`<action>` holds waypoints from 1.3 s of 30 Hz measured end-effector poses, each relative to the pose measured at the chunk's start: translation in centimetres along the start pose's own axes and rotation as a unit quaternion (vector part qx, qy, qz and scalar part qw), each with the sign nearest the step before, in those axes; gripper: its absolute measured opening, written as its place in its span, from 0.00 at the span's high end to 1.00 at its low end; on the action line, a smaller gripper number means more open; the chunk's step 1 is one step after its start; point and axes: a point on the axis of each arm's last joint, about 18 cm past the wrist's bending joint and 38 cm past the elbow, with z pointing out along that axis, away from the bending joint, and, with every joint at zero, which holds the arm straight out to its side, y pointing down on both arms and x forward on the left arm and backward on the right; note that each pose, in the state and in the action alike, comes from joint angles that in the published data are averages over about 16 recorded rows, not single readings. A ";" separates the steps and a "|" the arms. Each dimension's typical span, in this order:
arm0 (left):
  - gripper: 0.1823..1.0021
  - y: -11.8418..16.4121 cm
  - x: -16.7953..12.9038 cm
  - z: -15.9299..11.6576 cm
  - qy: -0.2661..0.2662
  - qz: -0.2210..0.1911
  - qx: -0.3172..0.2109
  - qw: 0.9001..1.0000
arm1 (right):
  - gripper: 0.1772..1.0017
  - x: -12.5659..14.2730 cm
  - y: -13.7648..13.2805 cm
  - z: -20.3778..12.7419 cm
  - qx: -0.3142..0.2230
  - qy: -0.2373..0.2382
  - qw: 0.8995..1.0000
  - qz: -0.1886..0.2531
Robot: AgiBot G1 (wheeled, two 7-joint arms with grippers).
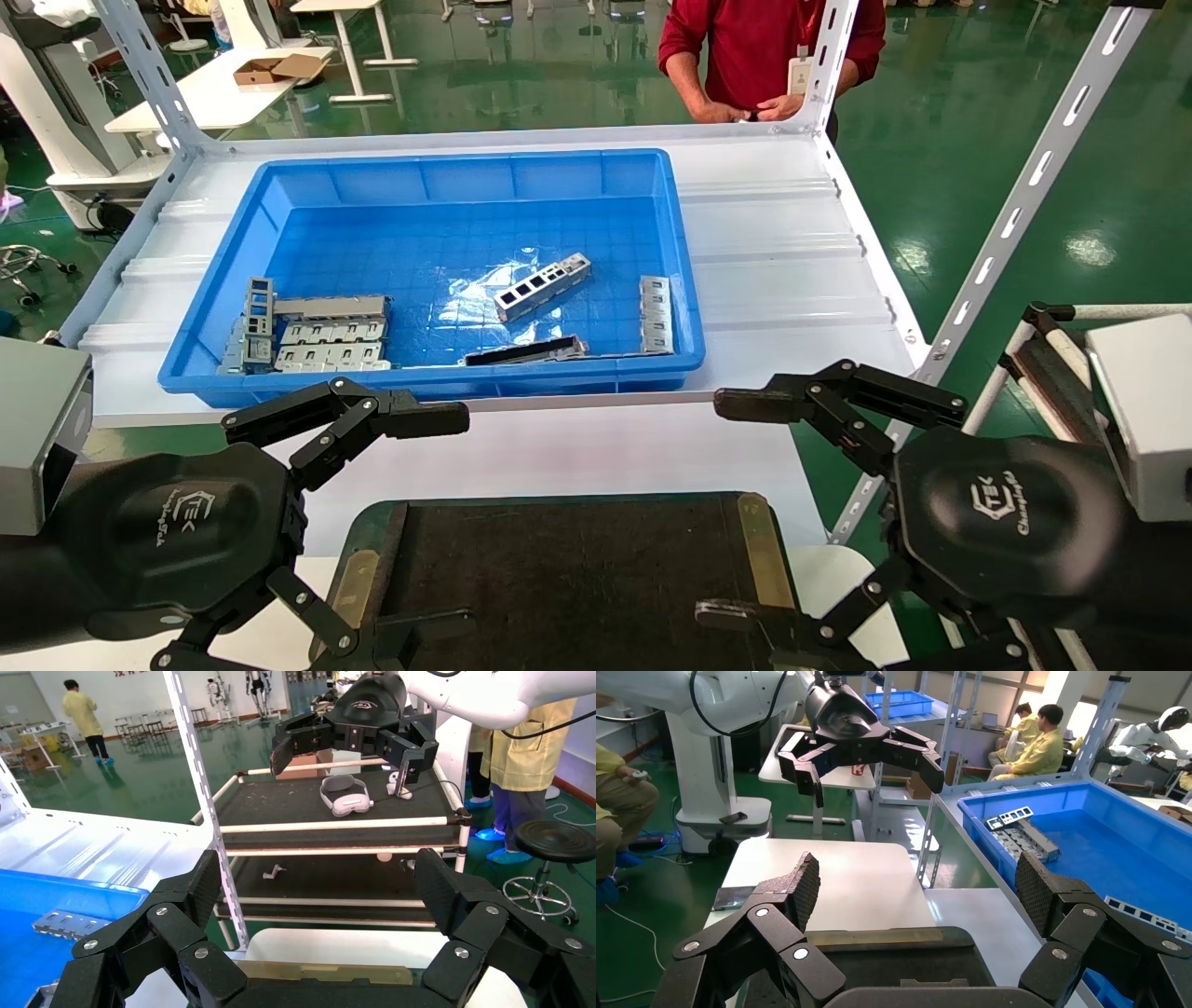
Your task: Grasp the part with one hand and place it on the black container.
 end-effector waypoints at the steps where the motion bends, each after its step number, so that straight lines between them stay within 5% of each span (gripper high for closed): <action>1: 0.00 0.0 0.0 0.0 0.000 0.000 0.000 1.000 | 0.00 0.0 0.0 0.0 0.000 0.000 1.000 0.000; 39: 0.00 0.0 0.0 0.0 0.000 0.000 0.000 1.000 | 0.00 0.0 0.0 0.0 0.000 0.000 1.000 0.000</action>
